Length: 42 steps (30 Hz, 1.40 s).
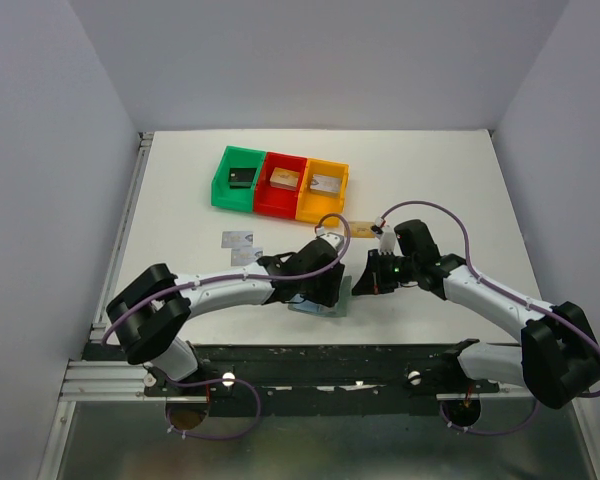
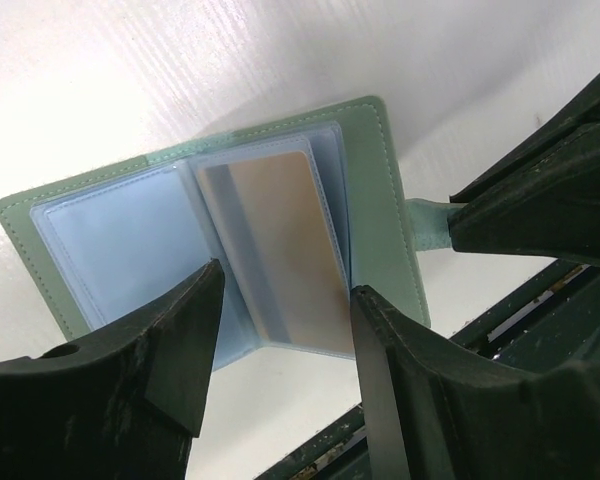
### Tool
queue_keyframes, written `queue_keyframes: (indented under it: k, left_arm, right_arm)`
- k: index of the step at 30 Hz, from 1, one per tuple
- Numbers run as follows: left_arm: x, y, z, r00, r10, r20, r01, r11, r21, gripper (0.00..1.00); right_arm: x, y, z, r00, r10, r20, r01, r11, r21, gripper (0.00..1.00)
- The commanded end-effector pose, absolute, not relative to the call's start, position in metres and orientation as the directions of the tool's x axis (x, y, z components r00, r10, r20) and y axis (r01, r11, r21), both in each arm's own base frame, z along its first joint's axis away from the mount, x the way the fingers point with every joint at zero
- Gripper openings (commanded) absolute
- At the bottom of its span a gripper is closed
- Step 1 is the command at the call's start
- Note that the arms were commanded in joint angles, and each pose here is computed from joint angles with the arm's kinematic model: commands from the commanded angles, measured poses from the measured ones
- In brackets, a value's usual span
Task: Take the credit cards out of the card holder
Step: Remove the credit card from the card holder.
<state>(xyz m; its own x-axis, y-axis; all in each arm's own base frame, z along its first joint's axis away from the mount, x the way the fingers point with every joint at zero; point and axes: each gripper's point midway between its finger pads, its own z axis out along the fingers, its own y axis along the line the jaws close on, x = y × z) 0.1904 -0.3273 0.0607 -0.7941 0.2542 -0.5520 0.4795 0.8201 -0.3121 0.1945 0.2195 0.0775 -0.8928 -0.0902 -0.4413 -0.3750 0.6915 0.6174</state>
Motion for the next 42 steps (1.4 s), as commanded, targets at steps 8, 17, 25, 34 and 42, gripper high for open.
queue_keyframes:
  k: [8, 17, 25, 34, 42]
  left_arm:
    - [0.192, -0.292, 0.051, -0.808, 0.236, -0.540, 0.411, 0.882, -0.229, 0.66]
    - [0.195, -0.279, 0.052, -0.813, 0.207, -0.545, 0.374, 0.902, -0.216, 0.66]
    - [0.197, -0.274, 0.053, -0.811, 0.199, -0.551, 0.364, 0.908, -0.208, 0.70]
    - [0.197, -0.270, 0.048, -0.816, 0.209, -0.539, 0.360, 0.914, -0.190, 0.73]
    - [0.196, -0.276, 0.041, -0.826, 0.225, -0.518, 0.367, 0.911, -0.189, 0.74]
  right_arm:
    - [0.190, 0.222, 0.079, -0.889, -0.112, -0.444, -0.396, 0.675, 0.623, 0.00]
    - [0.191, 0.222, 0.080, -0.888, -0.114, -0.446, -0.398, 0.675, 0.621, 0.00]
    - [0.191, 0.222, 0.078, -0.891, -0.119, -0.439, -0.396, 0.678, 0.619, 0.00]
    - [0.191, 0.222, 0.077, -0.891, -0.120, -0.438, -0.395, 0.678, 0.619, 0.00]
    - [0.191, 0.223, 0.077, -0.894, -0.119, -0.432, -0.392, 0.674, 0.626, 0.00]
